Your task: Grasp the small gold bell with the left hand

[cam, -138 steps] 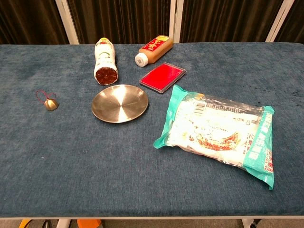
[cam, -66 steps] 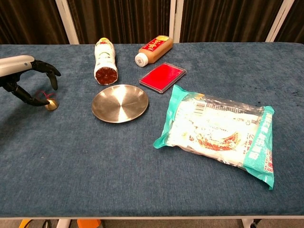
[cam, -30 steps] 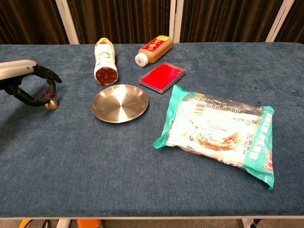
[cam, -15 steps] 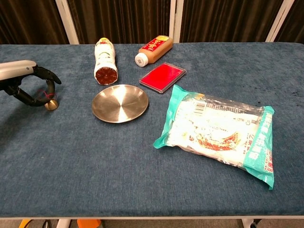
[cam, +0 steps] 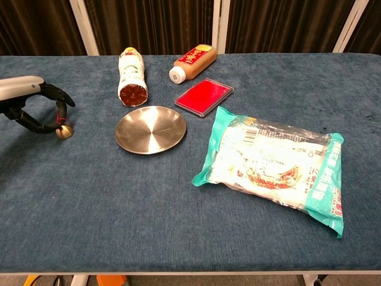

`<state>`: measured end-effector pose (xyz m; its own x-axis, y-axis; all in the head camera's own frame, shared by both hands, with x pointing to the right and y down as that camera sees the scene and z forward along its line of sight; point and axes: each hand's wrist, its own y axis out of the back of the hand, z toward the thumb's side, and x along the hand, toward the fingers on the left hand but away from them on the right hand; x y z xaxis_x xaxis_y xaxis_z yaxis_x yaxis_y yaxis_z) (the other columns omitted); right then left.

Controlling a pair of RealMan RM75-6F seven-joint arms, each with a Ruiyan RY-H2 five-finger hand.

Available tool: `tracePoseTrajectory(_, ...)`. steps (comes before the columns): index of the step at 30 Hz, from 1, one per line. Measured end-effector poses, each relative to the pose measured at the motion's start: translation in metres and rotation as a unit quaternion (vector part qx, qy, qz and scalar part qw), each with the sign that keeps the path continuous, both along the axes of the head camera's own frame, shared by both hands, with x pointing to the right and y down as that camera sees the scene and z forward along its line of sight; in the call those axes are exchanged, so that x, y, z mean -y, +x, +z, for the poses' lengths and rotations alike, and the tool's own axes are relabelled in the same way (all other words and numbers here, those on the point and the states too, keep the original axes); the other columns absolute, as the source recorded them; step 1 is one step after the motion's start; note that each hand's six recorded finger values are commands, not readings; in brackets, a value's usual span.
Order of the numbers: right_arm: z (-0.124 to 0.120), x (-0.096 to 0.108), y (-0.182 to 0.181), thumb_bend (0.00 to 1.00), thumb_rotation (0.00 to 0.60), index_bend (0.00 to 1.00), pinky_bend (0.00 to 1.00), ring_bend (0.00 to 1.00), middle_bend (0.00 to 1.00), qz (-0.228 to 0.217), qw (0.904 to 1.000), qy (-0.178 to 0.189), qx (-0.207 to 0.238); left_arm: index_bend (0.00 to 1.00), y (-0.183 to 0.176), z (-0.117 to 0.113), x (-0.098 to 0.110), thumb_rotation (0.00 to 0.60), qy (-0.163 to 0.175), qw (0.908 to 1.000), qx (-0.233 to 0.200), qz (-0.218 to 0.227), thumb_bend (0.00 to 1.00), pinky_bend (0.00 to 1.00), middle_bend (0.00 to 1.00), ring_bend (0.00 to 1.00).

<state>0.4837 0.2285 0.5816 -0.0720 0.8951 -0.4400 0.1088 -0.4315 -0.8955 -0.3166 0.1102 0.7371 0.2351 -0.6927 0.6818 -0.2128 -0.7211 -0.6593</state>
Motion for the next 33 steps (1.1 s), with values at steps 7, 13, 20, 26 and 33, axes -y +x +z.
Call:
tracePoseTrajectory(7, 0.001, -0.001, 0.001, 0.27, 0.600, 0.00, 0.00, 0.00, 0.02, 0.001, 1.0000, -0.002, 0.000, 0.57, 0.001, 0.000, 0.000, 0.600, 0.002, 1.0000, 0.000, 0.001, 0.41, 0.07, 0.21, 0.00)
tracePoseTrajectory(13, 0.001, -0.001, 0.001, 0.28, 0.600, 0.00, 0.00, 0.00, 0.02, 0.002, 1.0000, -0.002, 0.000, 0.60, 0.002, -0.003, 0.002, 0.600, 0.007, 1.0000, -0.001, 0.000, 0.42, 0.07, 0.22, 0.01)
tracePoseTrajectory(20, 0.002, -0.001, 0.002, 0.27, 0.600, 0.00, 0.00, 0.00, 0.02, 0.003, 1.0000, -0.003, 0.001, 0.62, 0.006, -0.018, 0.007, 0.600, 0.022, 0.9996, -0.019, -0.004, 0.43, 0.07, 0.24, 0.02)
tracePoseTrajectory(26, 0.003, -0.001, 0.001, 0.28, 0.600, 0.00, 0.00, 0.00, 0.02, 0.002, 1.0000, -0.003, 0.001, 0.63, 0.008, -0.032, 0.012, 0.600, 0.033, 0.9980, -0.048, -0.023, 0.45, 0.08, 0.25, 0.04)
tracePoseTrajectory(33, 0.004, -0.001, 0.000, 0.28, 0.600, 0.00, 0.00, 0.00, 0.02, 0.002, 1.0000, -0.006, 0.001, 0.63, 0.001, -0.039, 0.015, 0.600, 0.073, 0.9955, 0.042, 0.044, 0.48, 0.09, 0.25, 0.04)
